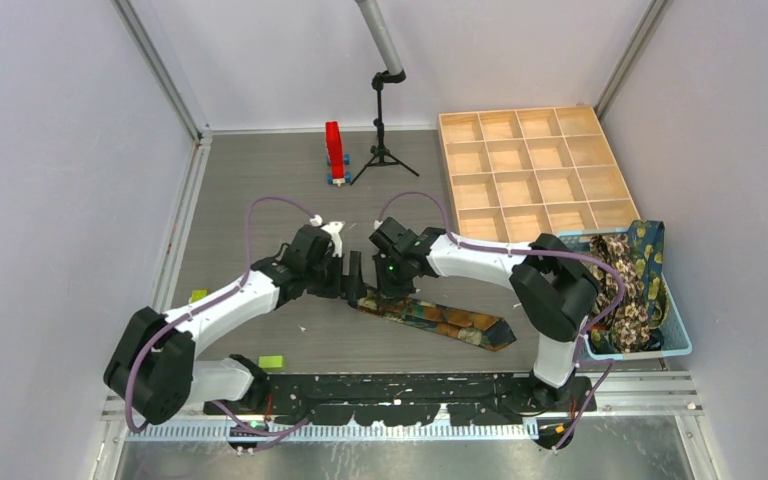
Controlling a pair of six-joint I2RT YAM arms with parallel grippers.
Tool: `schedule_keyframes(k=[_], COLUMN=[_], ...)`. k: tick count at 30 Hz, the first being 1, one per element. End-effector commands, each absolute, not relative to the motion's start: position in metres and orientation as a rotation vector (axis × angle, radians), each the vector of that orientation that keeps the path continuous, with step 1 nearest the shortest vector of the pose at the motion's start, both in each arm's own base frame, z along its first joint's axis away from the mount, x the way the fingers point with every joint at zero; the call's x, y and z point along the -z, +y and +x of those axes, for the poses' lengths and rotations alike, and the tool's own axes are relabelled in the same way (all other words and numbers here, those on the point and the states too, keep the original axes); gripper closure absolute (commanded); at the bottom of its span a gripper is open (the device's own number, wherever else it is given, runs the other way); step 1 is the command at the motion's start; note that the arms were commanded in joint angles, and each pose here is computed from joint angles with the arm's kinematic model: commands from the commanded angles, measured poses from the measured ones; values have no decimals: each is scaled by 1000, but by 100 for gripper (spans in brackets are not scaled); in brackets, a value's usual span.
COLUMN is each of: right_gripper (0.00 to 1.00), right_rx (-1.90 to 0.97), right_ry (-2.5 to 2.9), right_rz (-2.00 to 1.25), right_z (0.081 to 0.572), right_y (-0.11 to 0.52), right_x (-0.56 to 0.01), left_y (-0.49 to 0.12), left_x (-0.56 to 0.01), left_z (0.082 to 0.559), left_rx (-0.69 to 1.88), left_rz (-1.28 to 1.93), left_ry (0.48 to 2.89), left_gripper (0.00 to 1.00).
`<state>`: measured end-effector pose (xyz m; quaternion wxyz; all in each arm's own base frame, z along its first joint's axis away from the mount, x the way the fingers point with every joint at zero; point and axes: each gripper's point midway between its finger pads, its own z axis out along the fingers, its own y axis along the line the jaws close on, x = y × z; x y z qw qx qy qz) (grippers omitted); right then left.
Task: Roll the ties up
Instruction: Roll the tie at the center of the board.
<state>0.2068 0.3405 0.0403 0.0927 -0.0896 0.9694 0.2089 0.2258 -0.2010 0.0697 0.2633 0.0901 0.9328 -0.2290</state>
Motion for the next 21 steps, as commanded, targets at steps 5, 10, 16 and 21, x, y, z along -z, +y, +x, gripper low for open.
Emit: schedule_keyframes(k=[5, 10, 16, 21], right_gripper=[83, 84, 84, 84], right_rx=[-588, -592, -602, -617], right_ry=[2841, 2844, 2844, 2838], right_rz=[-260, -249, -247, -243], right_z=[213, 215, 216, 218], right_y=[331, 330, 330, 331], right_x=[-37, -35, -36, -40], left_y=[-227, -238, -246, -248], left_x=[-66, -58, -52, -45], left_z=[236, 234, 236, 238], left_rx=[757, 828, 874, 874], left_rz=[299, 320, 333, 330], left_ry=[2486, 2501, 2496, 2516], left_gripper=[26, 33, 45, 63])
